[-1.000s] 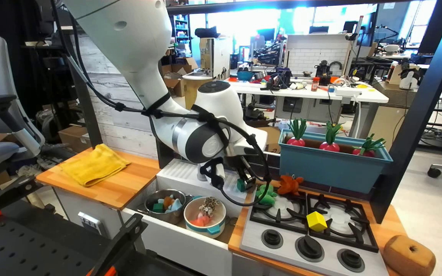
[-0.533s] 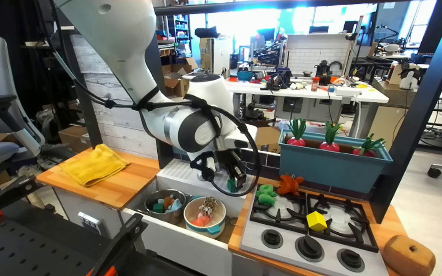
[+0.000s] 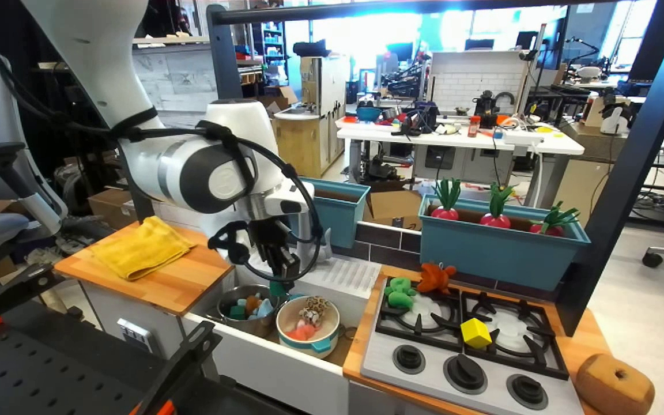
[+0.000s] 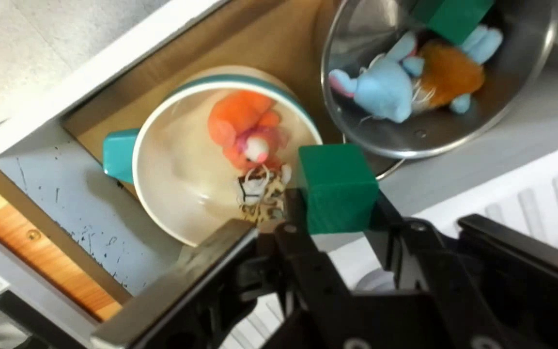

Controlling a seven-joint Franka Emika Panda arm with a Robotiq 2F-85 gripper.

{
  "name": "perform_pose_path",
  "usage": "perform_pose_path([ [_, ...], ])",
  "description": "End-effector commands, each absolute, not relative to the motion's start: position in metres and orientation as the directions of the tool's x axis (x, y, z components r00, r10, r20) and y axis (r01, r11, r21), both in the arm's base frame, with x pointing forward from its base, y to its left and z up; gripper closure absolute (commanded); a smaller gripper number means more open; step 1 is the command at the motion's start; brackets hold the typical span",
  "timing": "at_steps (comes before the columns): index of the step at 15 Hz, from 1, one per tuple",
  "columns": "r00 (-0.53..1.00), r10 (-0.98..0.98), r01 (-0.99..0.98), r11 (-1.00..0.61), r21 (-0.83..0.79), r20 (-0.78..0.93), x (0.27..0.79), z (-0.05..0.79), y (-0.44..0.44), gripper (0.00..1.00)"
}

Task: Pick up the plush toys from the counter and stove and put them in the pots, then wipe the counter with the towel

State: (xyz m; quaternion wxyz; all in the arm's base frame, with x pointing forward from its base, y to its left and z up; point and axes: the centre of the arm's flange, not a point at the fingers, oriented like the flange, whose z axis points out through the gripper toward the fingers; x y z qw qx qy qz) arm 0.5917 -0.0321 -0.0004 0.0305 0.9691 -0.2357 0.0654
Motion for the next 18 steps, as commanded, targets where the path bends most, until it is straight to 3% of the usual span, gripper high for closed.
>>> perform_pose_path([
  [1,0.894,-0.418,-0.433,-0.899,0.071,0.159,0.570,0.022,-0.025,0.82],
  [7,0.859,-0.476,-0.503,-0.852,0.144,0.189,0.589,0.013,-0.063,0.82],
  [8,0.855,-0.483,-0.511,-0.848,0.142,0.190,0.591,0.014,-0.068,0.65],
  [9,0.853,-0.487,-0.512,-0.851,0.120,0.187,0.591,0.016,-0.071,0.32],
  [10,0.855,-0.482,-0.506,-0.856,0.105,0.191,0.590,0.019,-0.071,0.31],
  [15,0.826,-0.510,-0.545,-0.832,0.106,0.240,0.595,0.039,-0.101,0.02],
  [18,0.739,-0.541,-0.622,-0.777,0.097,0.402,0.601,0.057,-0.168,0.00],
])
